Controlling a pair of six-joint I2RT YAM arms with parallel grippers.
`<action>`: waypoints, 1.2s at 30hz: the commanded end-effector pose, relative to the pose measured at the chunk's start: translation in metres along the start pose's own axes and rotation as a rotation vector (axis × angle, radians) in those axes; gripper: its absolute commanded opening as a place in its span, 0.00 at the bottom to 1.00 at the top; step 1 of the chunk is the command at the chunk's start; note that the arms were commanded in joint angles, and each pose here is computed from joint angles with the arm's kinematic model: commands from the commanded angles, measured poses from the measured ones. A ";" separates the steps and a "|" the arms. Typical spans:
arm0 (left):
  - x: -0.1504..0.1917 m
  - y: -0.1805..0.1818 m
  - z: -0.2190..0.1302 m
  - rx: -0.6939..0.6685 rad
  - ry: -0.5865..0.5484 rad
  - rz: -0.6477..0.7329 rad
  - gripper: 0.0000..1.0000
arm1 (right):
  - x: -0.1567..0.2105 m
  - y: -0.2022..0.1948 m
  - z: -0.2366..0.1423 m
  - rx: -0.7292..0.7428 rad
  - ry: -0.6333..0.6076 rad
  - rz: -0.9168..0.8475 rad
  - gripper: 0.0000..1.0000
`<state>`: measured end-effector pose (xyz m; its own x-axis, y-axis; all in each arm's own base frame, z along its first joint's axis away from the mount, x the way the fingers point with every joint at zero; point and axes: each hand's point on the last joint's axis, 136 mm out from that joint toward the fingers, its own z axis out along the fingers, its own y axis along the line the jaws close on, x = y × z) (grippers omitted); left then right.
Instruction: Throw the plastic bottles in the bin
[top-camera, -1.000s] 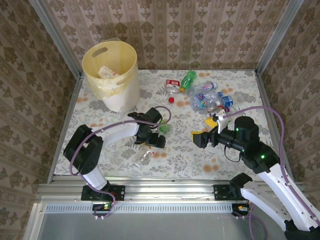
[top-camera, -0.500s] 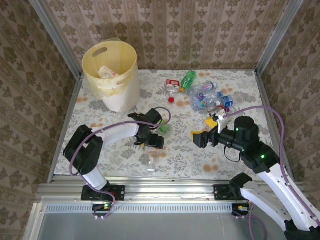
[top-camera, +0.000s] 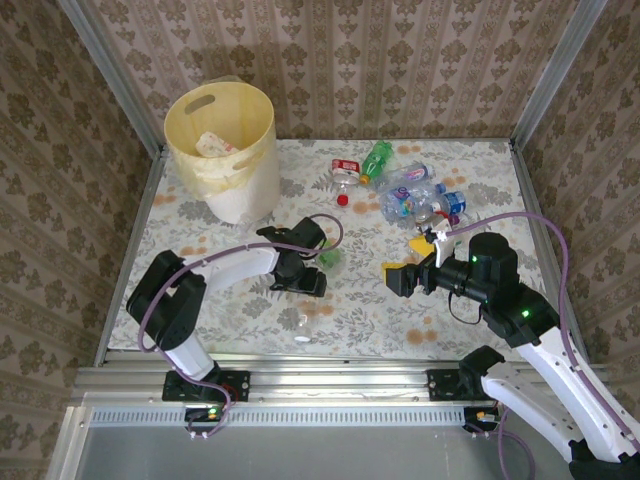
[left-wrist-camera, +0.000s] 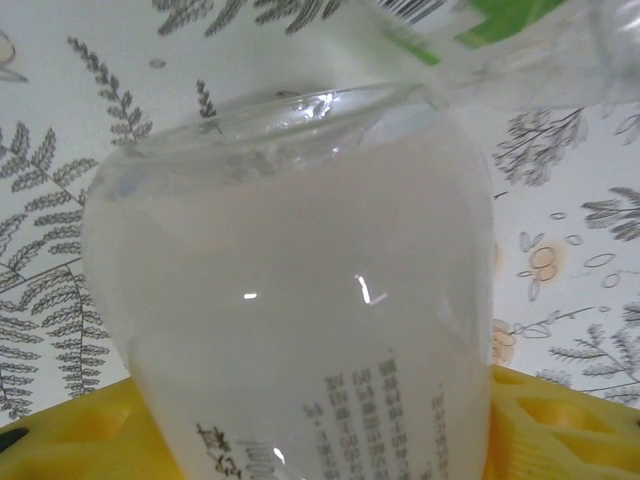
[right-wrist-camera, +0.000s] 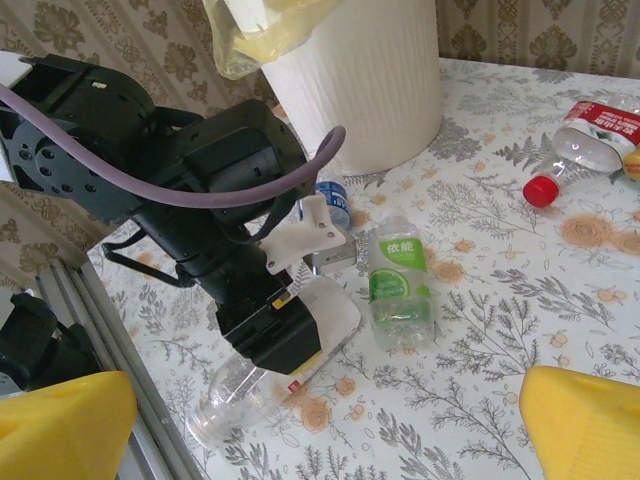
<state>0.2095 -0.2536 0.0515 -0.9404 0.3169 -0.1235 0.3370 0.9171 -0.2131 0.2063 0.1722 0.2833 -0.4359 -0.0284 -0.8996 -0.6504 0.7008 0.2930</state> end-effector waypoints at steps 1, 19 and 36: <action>-0.010 -0.016 -0.022 0.057 -0.092 0.037 0.54 | -0.003 0.008 -0.005 -0.028 -0.011 0.002 1.00; -0.038 -0.026 -0.126 0.129 -0.488 0.086 0.44 | -0.006 0.011 -0.005 -0.043 -0.021 -0.004 1.00; -0.043 -0.019 -0.235 0.132 -0.864 0.177 0.43 | -0.007 0.012 -0.007 -0.047 -0.027 0.001 1.00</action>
<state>0.2281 -0.2328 0.2598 -0.6178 0.1180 -0.7774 0.5000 0.8220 -0.2725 0.2041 0.1723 0.2858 -0.4311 -0.0226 -0.9020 -0.6556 0.6947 0.2959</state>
